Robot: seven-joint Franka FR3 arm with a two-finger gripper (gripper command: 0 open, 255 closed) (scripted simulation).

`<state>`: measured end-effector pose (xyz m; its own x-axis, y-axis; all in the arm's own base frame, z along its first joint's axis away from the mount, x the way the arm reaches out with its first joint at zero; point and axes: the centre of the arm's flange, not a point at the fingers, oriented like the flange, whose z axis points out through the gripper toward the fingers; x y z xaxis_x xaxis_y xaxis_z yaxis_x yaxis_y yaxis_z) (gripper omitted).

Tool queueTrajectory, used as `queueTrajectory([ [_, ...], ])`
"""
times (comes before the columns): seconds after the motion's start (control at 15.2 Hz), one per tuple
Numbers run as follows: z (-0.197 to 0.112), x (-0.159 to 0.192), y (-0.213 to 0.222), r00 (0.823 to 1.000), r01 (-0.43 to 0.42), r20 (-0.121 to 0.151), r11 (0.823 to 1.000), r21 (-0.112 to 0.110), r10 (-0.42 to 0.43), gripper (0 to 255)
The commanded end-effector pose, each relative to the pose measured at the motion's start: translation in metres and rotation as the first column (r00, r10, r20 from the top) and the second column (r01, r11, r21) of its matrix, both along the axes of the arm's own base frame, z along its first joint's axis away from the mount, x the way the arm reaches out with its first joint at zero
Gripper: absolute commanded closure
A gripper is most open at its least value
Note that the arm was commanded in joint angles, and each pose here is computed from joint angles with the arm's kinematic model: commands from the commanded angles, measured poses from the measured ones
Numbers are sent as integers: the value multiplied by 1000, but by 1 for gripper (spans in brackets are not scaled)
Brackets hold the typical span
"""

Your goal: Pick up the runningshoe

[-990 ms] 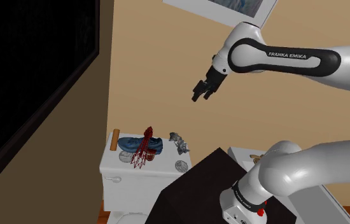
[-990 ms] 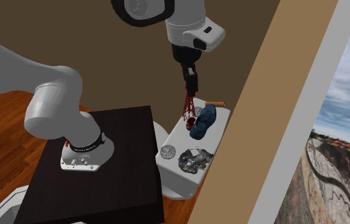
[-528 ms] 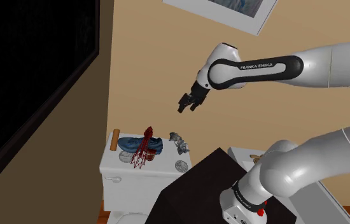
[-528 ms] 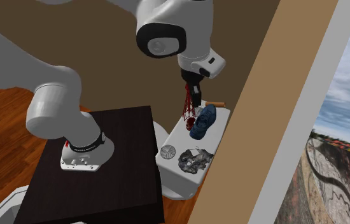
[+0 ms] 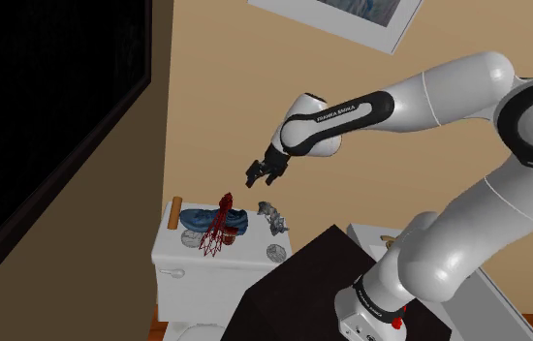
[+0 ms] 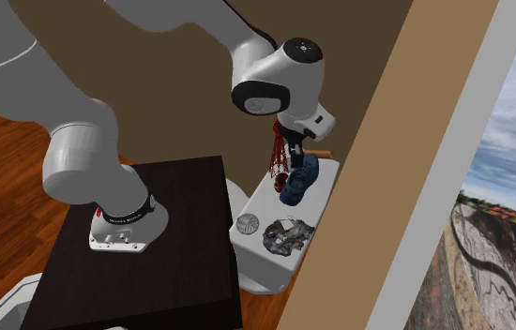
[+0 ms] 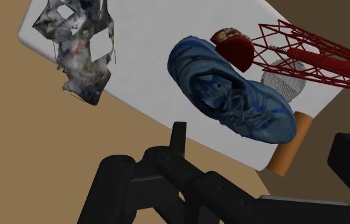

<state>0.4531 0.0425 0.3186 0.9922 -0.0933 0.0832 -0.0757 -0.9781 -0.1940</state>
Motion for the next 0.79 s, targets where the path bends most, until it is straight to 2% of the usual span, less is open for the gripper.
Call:
queueTrajectory([
  [0.0,-25,9,5,1000,9,-3,1000,15,-9,0],
  [0.66,-139,55,48,999,44,-25,995,91,-42,0],
  [0.73,-144,57,50,999,45,-26,995,94,-43,0],
])
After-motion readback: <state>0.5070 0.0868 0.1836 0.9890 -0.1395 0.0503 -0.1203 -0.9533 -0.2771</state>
